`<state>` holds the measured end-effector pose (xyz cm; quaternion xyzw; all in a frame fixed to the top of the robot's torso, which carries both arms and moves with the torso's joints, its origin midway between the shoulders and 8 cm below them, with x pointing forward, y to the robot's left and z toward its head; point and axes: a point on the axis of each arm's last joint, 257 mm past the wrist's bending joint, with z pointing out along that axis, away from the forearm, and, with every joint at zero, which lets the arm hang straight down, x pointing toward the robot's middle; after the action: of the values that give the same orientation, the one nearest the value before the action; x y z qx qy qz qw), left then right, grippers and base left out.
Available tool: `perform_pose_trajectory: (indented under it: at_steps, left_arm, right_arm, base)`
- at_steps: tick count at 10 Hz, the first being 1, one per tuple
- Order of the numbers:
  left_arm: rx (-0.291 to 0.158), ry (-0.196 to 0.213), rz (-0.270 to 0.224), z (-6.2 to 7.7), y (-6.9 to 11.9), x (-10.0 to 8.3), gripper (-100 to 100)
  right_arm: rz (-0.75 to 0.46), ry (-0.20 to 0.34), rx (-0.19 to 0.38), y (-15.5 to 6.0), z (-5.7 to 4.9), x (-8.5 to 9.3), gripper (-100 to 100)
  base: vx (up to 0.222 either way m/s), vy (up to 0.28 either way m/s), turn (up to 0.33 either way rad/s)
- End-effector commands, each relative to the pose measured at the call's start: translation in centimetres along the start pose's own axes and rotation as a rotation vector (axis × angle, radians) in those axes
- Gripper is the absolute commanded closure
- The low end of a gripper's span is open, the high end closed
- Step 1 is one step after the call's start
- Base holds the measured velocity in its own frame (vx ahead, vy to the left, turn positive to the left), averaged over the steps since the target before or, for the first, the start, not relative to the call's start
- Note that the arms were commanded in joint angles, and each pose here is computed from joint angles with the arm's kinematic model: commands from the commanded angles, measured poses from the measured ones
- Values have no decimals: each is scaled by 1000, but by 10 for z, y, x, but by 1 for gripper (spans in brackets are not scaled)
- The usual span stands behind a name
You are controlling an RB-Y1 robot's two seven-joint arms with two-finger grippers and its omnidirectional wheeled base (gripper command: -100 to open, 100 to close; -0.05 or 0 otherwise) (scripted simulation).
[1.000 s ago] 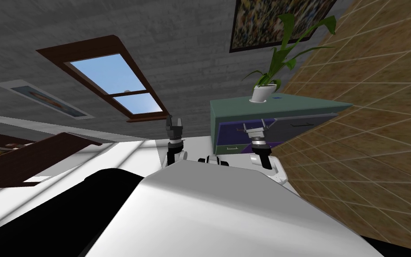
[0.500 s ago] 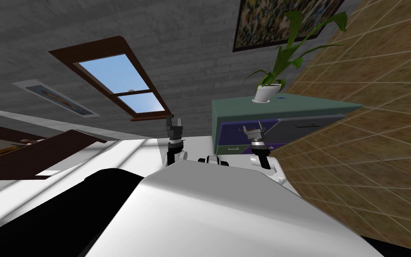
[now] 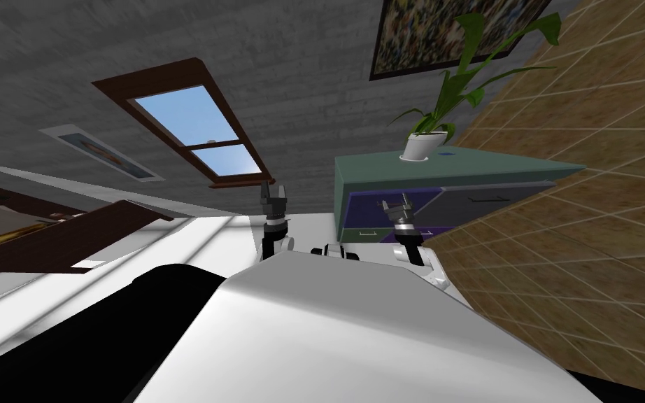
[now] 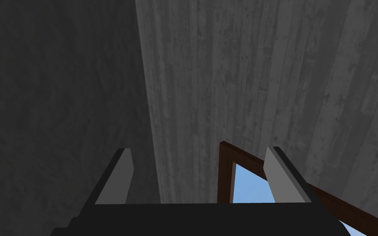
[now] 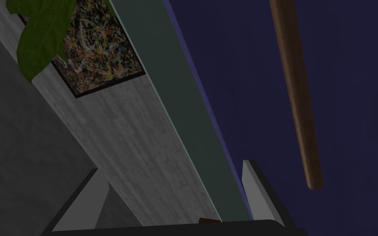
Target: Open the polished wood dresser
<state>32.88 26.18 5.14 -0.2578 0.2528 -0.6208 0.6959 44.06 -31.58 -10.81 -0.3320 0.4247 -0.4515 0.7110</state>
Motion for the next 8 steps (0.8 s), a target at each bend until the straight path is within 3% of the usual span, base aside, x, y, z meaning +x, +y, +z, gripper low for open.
perform_pose_trajectory:
  at_steps: [1, 8]
  left_arm:
    - [0, 0, 0, 0, 0, 0, 0]
    - [0, 0, 0, 0, 0, 0, 0]
  right_arm:
    - [-90, 20, -31, 13, -5, 10, -100]
    - [-331, 62, -137, 48, -24, 43, -100]
  base:
    - [-8, 13, 35]
    - [-8, 10, 45]
